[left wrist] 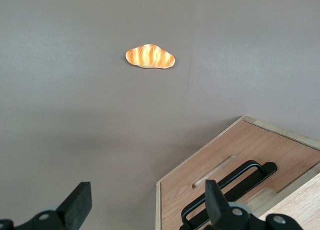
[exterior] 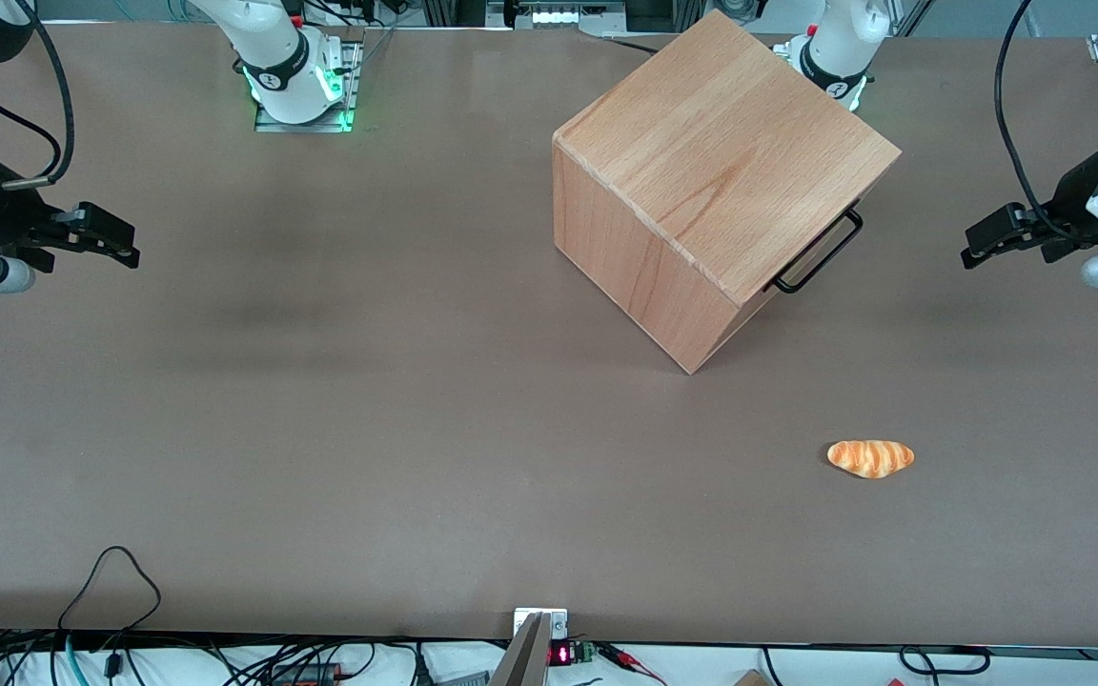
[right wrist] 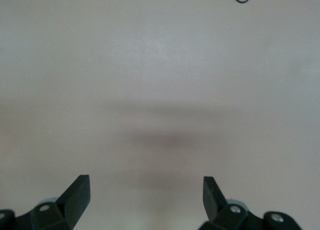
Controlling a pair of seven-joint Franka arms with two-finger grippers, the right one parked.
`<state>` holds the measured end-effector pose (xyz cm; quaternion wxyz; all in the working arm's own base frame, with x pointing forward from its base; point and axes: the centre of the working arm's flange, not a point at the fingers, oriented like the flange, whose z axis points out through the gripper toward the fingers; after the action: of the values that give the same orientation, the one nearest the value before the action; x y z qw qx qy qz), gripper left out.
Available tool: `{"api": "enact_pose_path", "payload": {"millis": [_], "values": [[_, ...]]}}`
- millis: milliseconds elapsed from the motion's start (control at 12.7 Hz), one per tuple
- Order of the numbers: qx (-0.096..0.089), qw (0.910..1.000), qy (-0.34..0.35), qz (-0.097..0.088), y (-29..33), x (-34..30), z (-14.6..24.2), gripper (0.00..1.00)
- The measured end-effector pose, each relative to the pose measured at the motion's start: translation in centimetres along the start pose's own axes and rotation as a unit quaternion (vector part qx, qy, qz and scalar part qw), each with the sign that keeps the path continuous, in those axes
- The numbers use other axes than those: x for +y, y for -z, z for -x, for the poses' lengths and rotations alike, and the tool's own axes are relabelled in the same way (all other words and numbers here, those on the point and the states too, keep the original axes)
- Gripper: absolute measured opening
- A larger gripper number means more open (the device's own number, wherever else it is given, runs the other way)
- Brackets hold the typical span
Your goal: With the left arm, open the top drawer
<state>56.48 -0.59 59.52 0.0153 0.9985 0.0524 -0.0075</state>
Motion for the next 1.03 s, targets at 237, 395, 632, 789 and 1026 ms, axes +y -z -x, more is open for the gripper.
{"api": "enact_pose_path", "payload": {"millis": [237, 395, 632, 789, 1026], "values": [[-0.011, 0.9999, 0.000, -0.001, -0.3, 0.1, 0.2, 1.00], [-0.016, 0.9999, -0.004, -0.002, -0.6, 0.3, 0.2, 1.00], [-0.023, 0.9987, -0.046, -0.002, -1.1, 0.9, 0.2, 1.00], [-0.030, 0.9929, -0.115, -0.001, -1.8, 1.2, 0.1, 1.00], [-0.040, 0.9759, -0.215, 0.002, -2.7, 1.3, -0.1, 1.00]]}}
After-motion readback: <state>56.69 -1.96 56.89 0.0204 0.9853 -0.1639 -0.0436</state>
